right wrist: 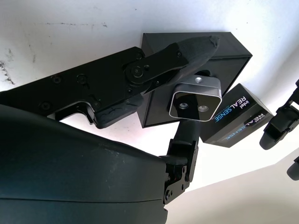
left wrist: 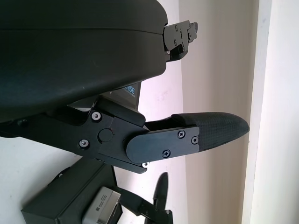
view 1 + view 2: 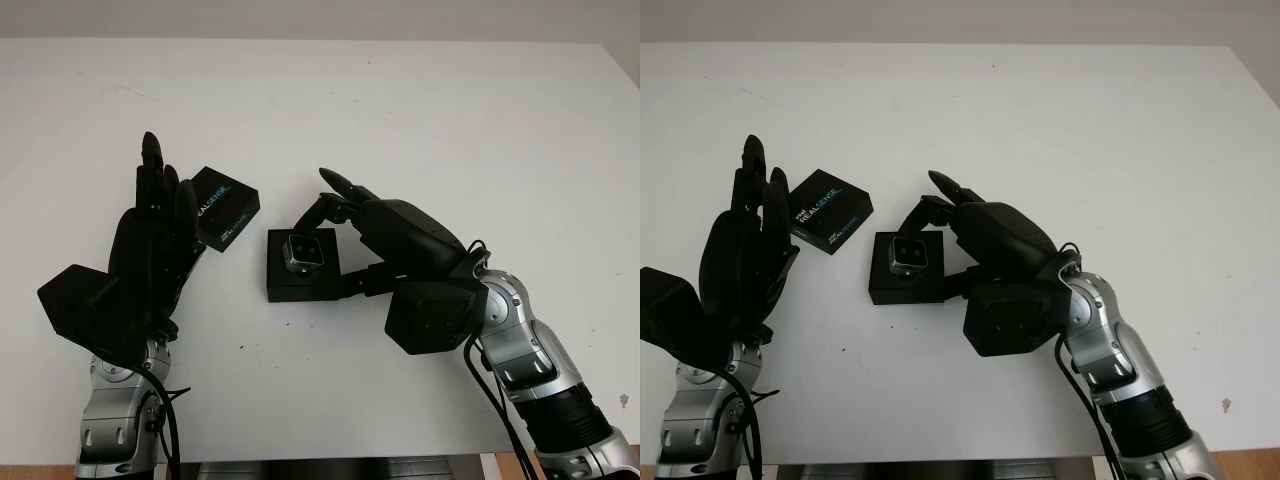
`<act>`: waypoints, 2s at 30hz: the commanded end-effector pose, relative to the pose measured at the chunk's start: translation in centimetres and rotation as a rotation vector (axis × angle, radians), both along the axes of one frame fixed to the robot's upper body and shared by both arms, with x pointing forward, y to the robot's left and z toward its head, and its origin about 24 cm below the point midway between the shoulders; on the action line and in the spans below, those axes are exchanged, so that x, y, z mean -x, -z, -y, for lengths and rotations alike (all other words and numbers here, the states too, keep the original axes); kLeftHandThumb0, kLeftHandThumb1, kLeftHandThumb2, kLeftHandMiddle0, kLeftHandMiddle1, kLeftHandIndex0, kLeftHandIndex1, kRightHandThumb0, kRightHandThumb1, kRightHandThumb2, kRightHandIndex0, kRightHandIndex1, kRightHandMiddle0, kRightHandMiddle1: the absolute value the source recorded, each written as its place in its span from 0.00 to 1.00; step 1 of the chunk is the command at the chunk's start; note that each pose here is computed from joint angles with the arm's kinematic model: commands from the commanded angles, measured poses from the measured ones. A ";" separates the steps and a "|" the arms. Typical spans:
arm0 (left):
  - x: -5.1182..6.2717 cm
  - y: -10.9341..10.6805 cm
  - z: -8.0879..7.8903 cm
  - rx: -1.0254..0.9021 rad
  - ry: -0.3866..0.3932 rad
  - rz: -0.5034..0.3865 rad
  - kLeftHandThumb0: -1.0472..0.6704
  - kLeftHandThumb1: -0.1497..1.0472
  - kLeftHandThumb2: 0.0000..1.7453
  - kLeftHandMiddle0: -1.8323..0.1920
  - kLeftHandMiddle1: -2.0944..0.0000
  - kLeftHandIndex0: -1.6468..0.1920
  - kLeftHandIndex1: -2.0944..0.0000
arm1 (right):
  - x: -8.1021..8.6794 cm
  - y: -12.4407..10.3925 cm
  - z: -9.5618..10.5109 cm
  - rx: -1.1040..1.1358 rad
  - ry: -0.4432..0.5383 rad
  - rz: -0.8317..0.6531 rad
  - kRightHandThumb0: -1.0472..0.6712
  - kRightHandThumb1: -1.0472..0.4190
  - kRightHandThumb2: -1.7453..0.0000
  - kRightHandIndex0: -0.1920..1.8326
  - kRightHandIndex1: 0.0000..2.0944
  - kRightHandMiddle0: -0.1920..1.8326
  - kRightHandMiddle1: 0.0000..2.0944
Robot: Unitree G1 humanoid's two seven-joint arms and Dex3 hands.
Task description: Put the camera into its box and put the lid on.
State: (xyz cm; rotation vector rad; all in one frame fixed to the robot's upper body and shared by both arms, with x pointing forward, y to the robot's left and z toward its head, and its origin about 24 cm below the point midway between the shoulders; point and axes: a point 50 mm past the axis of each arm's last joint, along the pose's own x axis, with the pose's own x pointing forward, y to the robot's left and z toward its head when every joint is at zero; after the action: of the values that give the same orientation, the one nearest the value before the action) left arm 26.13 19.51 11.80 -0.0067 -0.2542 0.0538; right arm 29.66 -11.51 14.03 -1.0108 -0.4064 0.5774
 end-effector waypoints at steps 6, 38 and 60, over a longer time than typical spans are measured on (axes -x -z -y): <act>0.3 -0.2 0.0 0.000 -0.006 0.012 0.12 1.00 0.33 1.00 1.00 1.00 1.00 | 0.1 -0.2 0.0 0.023 0.002 0.012 0.11 0.06 0.97 0.00 0.00 0.10 0.07; 0.4 -0.1 0.1 -0.003 -0.005 0.015 0.12 1.00 0.34 1.00 1.00 1.00 1.00 | 1.1 -0.2 2.0 -0.155 -0.084 0.223 0.21 0.02 0.97 0.25 0.07 0.23 0.37; 0.5 -0.1 0.4 -0.010 0.013 0.015 0.13 1.00 0.34 1.00 1.00 1.00 1.00 | 0.5 -1.1 0.7 -0.030 0.136 0.361 0.13 0.07 0.97 0.29 0.09 0.16 0.39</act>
State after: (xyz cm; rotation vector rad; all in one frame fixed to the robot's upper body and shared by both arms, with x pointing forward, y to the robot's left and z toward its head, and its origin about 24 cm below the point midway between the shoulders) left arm 25.94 19.30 11.68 -0.0007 -0.2523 0.0426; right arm 29.39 -12.14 14.28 -1.0840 -0.6301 0.2764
